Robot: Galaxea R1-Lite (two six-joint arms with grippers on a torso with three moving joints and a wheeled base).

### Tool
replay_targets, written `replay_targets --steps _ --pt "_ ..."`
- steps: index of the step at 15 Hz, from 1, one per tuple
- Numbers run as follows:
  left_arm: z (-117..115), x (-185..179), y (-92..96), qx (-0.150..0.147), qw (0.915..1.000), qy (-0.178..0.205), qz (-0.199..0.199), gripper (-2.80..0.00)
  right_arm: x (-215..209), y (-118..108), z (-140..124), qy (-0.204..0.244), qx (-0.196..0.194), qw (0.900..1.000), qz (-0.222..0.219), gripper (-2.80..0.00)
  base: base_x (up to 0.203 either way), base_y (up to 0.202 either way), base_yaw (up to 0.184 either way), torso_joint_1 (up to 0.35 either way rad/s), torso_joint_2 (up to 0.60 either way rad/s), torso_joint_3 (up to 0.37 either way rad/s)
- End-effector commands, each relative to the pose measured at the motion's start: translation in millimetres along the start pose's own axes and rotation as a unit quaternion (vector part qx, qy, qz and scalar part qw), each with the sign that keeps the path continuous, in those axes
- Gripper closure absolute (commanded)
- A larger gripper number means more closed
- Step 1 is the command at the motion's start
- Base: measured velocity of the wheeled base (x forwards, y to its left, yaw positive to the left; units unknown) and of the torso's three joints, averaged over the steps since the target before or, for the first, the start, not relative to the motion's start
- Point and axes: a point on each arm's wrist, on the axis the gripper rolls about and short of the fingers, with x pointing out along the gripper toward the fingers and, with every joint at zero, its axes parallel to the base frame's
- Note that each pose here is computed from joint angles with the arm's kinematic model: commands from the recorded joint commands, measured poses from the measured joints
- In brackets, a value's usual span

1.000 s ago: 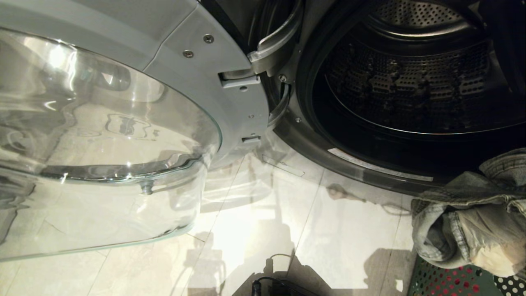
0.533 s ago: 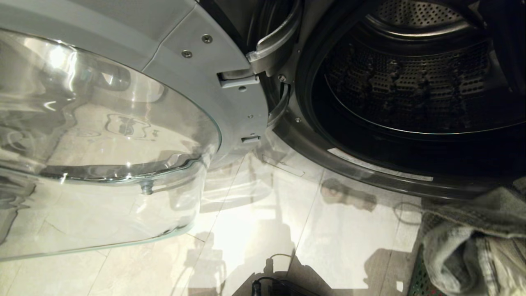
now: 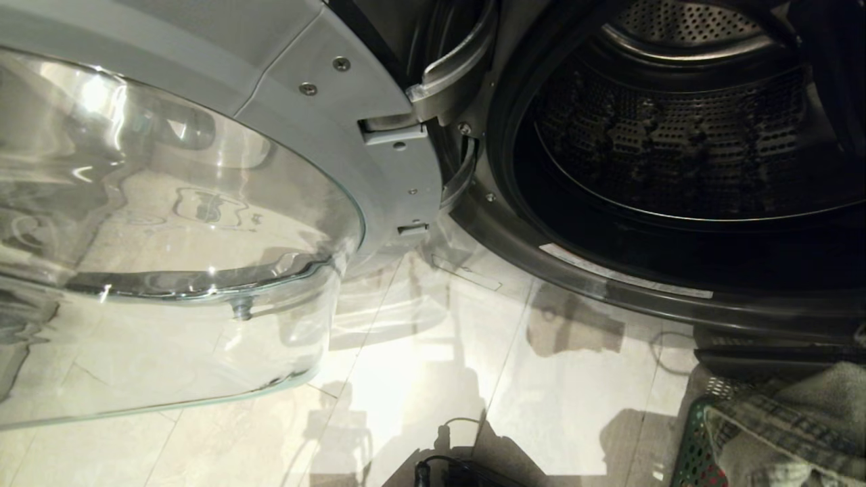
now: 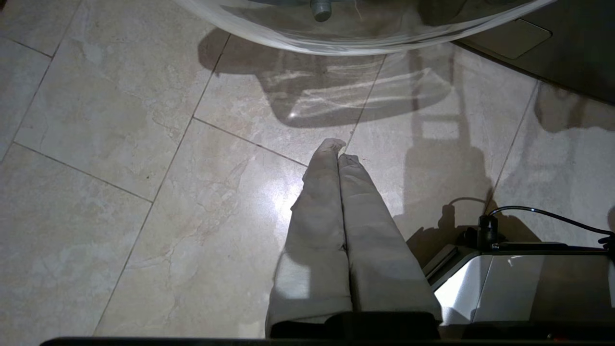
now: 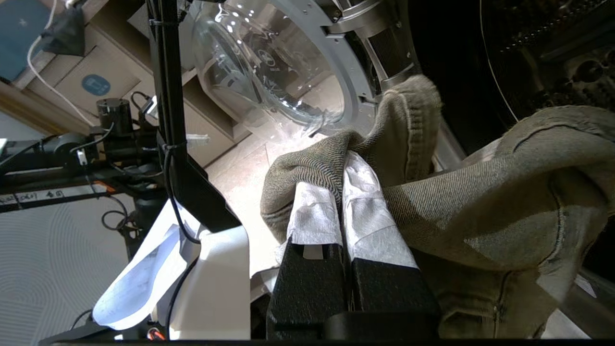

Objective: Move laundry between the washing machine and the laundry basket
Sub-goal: Pick a cloth and place it into the basket

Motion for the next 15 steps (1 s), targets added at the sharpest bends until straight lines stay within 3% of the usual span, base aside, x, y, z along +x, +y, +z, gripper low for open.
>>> replay_targets --steps 1,6,15 --pt "0.1 0.1 0.0 0.000 1.0000 0.001 0.000 0.00 7.2 1.8 -3.3 0.019 -0.009 1.000 -0.009 0.00 0.000 0.000 0.000 0.000 0.00 0.000" --pt "0.1 0.1 0.0 0.000 1.0000 0.001 0.000 0.00 7.7 3.8 -9.0 0.042 -0.023 0.999 -0.013 0.00 0.000 0.000 0.000 0.000 0.00 0.000" --pt "0.2 0.1 0.0 -0.002 1.0000 0.000 -0.001 0.00 9.8 7.8 -9.4 0.047 -0.034 0.998 -0.022 0.00 0.000 0.000 0.000 0.000 0.00 0.000"
